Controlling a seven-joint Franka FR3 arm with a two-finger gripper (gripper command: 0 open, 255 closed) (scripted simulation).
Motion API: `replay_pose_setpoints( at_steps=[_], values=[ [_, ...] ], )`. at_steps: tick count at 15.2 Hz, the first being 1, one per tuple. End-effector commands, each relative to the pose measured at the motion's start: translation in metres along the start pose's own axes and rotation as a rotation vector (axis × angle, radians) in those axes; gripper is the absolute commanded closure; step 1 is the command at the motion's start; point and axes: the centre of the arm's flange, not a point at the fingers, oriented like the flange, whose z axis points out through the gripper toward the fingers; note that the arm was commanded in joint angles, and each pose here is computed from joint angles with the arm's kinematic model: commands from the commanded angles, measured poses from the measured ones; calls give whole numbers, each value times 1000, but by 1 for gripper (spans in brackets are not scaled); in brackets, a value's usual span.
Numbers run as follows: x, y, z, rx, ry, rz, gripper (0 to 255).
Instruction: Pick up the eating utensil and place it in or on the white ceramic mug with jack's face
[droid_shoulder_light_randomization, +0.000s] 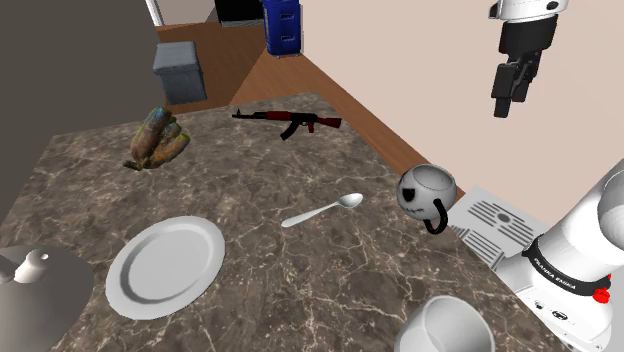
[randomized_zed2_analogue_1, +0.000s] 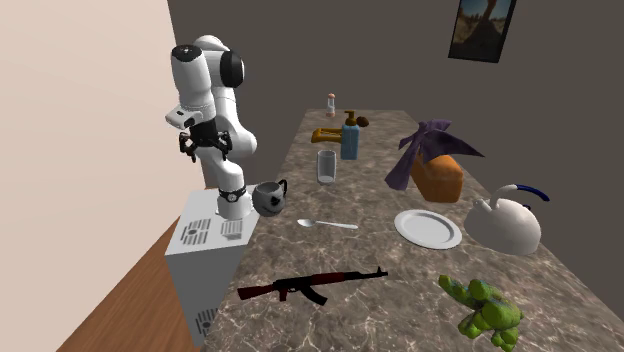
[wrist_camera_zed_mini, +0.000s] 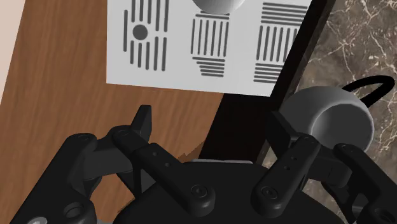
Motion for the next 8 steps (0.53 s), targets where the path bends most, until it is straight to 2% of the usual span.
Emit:
replay_pose_setpoints(
  at_steps=[1, 8],
  values=[
    [0, 0, 0, 0, 0, 0, 0],
    [37, -83, 24, -13, 9, 45, 0]
  ],
)
